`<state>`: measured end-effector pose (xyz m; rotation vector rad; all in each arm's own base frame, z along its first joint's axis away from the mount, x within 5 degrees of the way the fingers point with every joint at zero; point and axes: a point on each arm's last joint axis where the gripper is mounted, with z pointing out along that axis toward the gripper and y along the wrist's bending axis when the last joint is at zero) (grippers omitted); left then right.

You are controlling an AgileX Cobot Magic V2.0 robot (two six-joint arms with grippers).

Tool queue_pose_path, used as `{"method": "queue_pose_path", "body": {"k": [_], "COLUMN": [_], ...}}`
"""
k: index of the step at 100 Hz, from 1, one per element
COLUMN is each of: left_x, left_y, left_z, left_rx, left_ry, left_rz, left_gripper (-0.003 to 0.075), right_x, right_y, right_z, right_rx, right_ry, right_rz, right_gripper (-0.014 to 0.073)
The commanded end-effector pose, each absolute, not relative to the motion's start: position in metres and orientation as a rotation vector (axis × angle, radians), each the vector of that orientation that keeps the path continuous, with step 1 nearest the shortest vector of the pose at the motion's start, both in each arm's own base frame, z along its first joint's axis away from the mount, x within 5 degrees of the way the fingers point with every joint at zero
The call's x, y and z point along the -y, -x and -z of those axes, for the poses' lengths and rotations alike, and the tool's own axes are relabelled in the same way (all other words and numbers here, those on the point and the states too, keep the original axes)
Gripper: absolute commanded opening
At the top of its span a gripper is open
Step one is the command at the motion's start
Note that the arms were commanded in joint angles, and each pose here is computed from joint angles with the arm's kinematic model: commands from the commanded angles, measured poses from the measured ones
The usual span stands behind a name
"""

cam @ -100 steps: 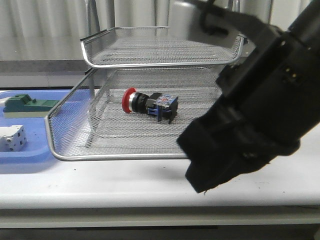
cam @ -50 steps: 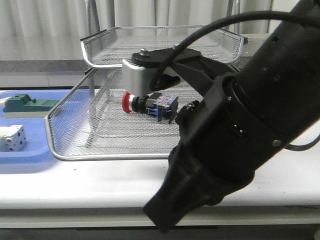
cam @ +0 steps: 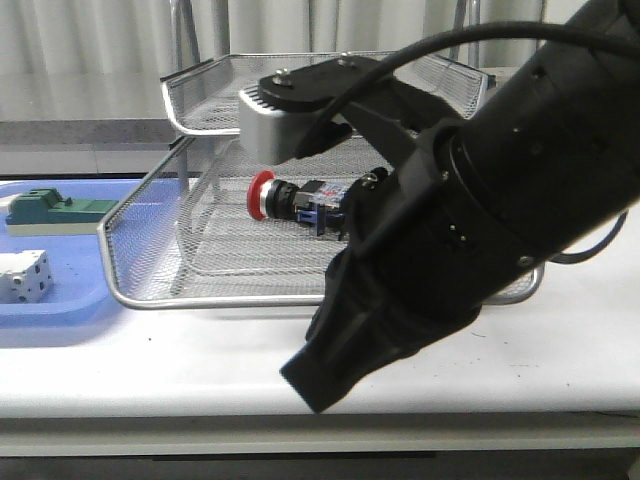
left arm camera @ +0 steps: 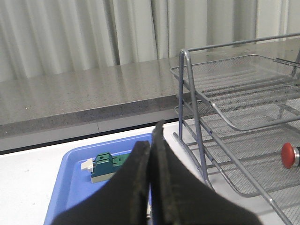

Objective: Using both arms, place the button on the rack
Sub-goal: 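Bring the right gripper to the middle tray's front and push it inward, then push the middle tray fully into the rack and withdraw the right gripper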

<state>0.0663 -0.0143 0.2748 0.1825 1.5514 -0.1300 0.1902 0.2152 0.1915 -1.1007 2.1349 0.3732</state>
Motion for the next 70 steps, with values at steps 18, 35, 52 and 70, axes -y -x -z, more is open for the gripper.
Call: {"method": "queue_pose_path", "body": {"k": [18,35,52,70], "left_x": [0.012,0.012,0.012,0.012], "left_y": [-0.066,-0.066,-0.066,-0.066], "left_z": [-0.291,-0.291,-0.291,-0.291], "left_rx": [-1.458,-1.458,-1.458,-1.458], "left_ry": [-0.14,-0.14,-0.14,-0.14], "left_rz": [0.13,0.13,0.13,0.13], "left_gripper": [-0.002,-0.002,-0.002,-0.002], "right_x": [-0.208,-0.208,-0.211,-0.214], "right_y": [-0.225,-0.253,-0.279,-0.293], "right_z": [-0.214,-0.217,-0.222,-0.227], "right_rx": [-2.032,-2.018,-2.004,-1.994], "right_ry": [0.943,0.908,0.869,0.849], "right_rz": [-0.334,-0.29,-0.268,-0.261], "right_gripper": [-0.0062,-0.0062,-0.0062,-0.0062]}}
